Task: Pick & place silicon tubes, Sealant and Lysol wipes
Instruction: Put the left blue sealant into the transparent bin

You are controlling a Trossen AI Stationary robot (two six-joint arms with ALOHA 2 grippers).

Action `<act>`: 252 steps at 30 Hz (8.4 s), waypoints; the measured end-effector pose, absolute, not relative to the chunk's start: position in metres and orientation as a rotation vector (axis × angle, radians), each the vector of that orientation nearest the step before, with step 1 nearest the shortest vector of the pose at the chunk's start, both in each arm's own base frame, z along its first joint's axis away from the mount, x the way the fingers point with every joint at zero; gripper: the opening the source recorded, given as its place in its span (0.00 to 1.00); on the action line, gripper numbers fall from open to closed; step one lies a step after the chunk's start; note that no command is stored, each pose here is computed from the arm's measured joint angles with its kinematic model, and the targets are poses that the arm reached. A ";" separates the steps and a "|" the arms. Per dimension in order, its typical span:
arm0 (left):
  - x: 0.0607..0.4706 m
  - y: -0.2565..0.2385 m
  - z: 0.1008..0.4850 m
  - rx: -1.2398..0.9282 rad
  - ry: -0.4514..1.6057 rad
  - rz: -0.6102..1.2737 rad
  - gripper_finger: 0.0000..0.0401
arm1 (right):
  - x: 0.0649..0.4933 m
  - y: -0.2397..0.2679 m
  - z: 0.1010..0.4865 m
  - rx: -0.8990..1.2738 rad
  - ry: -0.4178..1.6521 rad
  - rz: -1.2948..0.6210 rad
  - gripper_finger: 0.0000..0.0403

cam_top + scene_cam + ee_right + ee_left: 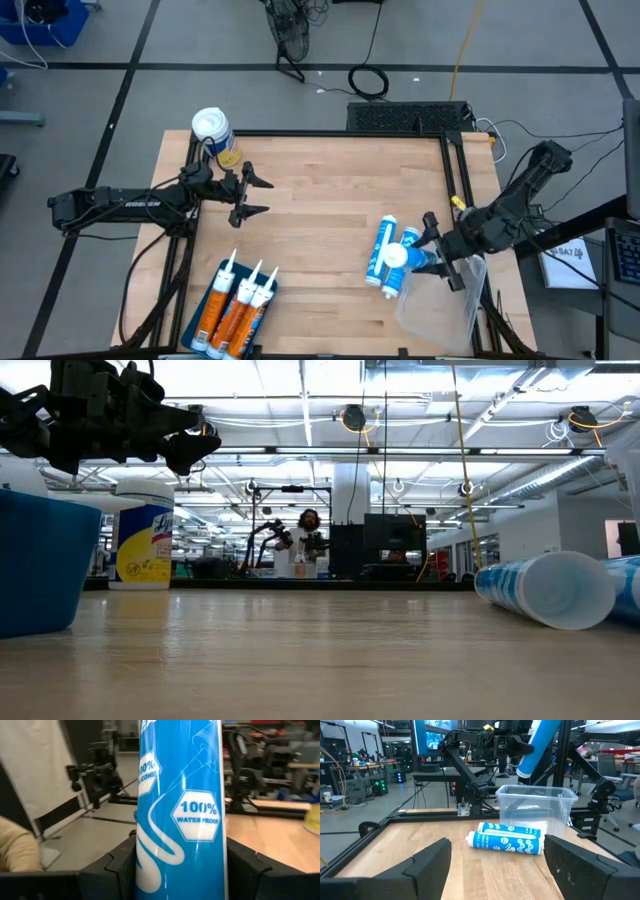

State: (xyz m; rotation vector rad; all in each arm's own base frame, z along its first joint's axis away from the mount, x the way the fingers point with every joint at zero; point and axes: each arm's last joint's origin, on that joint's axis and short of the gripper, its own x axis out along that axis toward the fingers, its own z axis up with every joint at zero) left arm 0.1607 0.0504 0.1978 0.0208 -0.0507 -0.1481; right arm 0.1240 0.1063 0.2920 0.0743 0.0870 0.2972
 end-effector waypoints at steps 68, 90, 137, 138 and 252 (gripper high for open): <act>0.161 0.050 0.198 0.021 -0.051 -0.148 0.77 | 0.087 0.165 0.237 0.413 0.544 0.161 0.84; 0.161 0.050 0.198 0.021 -0.051 -0.148 0.77 | 0.111 0.193 0.249 0.382 0.489 0.521 0.84; 0.161 0.050 0.198 0.021 -0.051 -0.148 0.77 | 0.147 0.170 0.257 0.243 0.275 0.248 0.84; 0.161 0.050 0.198 0.020 -0.050 -0.148 0.77 | 0.152 0.169 0.258 0.240 0.253 0.234 0.84; 0.161 0.050 0.198 0.023 -0.055 -0.148 0.77 | 0.306 0.200 0.151 0.051 0.980 -0.212 0.84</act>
